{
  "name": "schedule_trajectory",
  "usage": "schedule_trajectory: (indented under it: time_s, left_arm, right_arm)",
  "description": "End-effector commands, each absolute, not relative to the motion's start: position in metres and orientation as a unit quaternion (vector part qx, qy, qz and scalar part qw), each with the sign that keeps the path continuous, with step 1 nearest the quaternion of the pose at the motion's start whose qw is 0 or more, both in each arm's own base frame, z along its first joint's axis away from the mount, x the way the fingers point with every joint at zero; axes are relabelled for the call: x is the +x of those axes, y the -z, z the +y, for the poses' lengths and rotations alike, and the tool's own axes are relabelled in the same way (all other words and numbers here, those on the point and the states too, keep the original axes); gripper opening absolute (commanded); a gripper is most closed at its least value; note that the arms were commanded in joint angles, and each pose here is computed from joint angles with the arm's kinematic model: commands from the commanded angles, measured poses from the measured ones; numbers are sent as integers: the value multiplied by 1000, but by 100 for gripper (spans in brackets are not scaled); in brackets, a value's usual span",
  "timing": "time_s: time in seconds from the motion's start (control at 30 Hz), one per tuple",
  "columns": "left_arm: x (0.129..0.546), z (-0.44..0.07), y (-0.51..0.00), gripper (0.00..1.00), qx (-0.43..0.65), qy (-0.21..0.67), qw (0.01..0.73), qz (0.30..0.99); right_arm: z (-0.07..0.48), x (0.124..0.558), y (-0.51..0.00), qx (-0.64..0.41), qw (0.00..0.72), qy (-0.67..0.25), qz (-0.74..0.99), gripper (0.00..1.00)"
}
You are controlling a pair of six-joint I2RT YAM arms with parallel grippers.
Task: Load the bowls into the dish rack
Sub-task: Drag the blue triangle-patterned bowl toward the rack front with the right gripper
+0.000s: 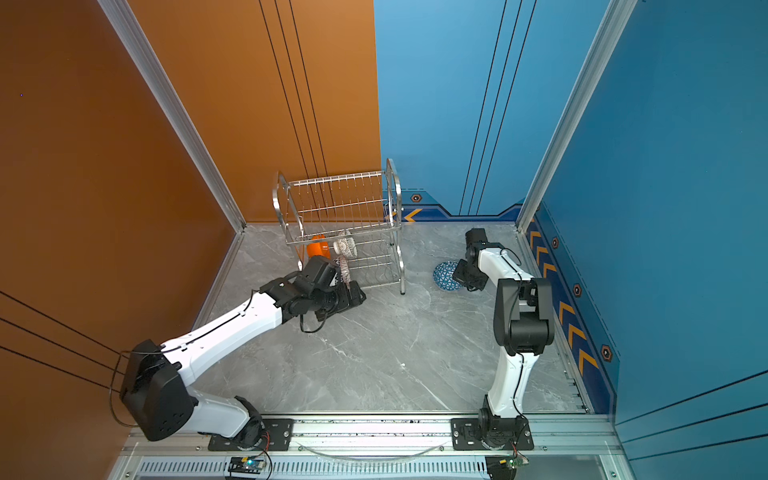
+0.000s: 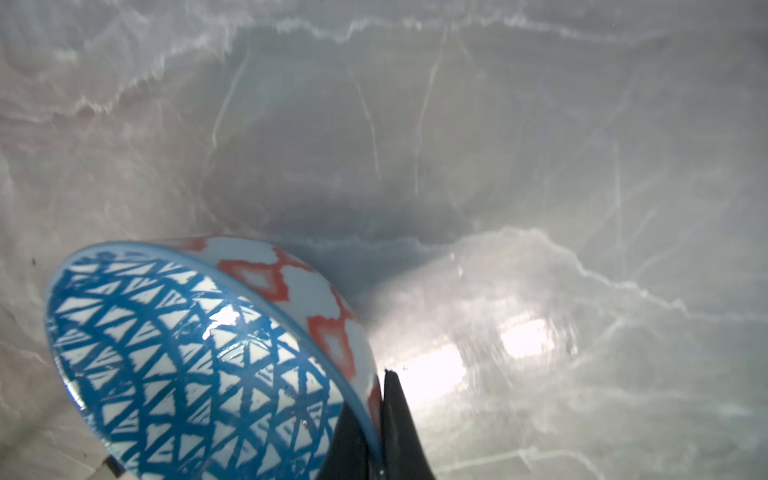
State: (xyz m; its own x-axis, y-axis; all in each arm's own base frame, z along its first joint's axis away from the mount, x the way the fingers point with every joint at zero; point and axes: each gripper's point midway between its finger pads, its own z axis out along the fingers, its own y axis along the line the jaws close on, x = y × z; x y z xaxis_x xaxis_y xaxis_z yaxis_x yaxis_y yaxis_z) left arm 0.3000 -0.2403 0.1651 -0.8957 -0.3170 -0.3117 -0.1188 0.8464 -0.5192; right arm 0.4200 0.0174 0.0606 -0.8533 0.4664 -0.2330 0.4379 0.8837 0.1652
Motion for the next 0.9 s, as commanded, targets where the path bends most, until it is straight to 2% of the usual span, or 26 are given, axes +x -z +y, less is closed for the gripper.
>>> schedule_trajectory:
  time_s: [0.0,0.2,0.37,0.63,0.87]
  left_arm:
    - [302,-243,-167,98,-102,254,190,943]
    - [299,-242,-156,98,-100,252,174,947]
    - [298,-240,-150,98,-103,258,165,947]
    - [291,-233,-139,99,-108,255,154,949]
    - [289,-228,-129,96,-113,244,151,951]
  right_arm:
    - [39,383,-77,194,126,-55,971,0]
    - [106,328,-74,106,102,-98,984,0]
    - [166,307,-69,39,97,-121,987,0]
    - [240,315,-65,-51,101,-136,984,0]
    - [272,333,-54,-95,90,-150,980,0]
